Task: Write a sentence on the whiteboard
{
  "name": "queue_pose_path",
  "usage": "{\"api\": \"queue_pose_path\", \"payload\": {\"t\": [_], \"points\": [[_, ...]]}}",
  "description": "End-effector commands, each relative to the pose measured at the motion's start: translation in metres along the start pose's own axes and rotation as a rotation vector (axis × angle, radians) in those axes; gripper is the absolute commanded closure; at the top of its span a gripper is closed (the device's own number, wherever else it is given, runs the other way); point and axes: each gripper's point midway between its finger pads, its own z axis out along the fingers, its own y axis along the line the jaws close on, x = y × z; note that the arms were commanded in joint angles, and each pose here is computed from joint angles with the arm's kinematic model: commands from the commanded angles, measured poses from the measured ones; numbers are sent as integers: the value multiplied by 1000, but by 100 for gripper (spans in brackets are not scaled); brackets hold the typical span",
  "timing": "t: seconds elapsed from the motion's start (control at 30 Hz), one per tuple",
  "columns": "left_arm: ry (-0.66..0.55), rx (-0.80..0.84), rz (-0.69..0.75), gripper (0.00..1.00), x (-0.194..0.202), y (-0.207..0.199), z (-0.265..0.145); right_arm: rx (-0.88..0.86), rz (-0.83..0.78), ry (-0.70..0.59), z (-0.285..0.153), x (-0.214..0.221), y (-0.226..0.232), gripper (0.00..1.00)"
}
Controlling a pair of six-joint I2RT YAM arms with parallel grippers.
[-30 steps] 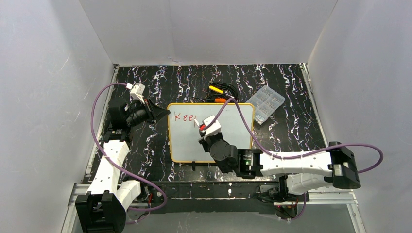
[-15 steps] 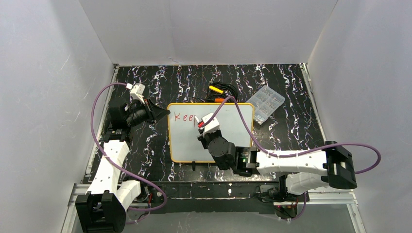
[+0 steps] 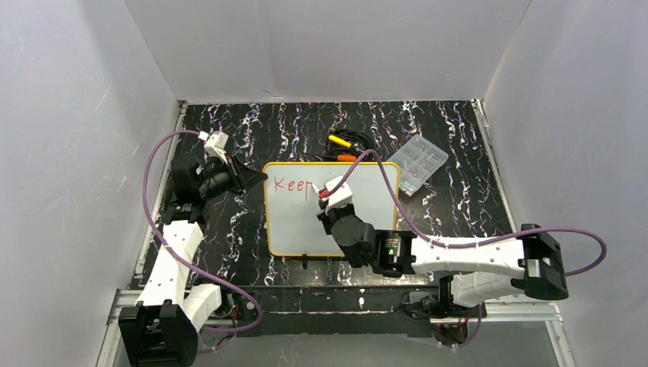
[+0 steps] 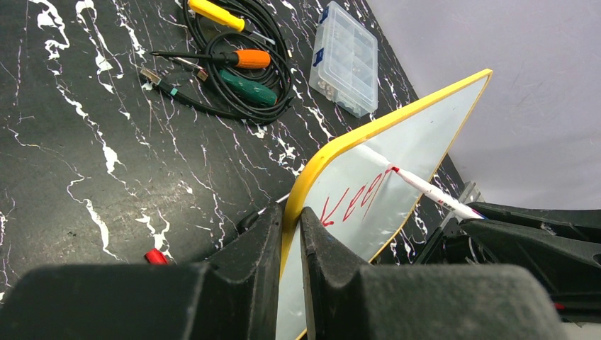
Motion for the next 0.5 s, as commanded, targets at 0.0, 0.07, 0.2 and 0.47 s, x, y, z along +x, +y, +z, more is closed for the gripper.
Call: {"api": "queue_pose_path", "payload": {"t": [0.0,0.07,0.2,0.47], "points": [[9,57,20,100,0,-16,-3,43,38,-2,-3,-3,-13,99],[9,57,20,100,0,-16,-3,26,37,3,-3,-2,-10,99],[9,57,20,100,0,-16,-3,-11,36,12,-4,2,-1,99],[10,56,17,100,0,-15,-3,-47,44,10,-2,5,12,99]]}}
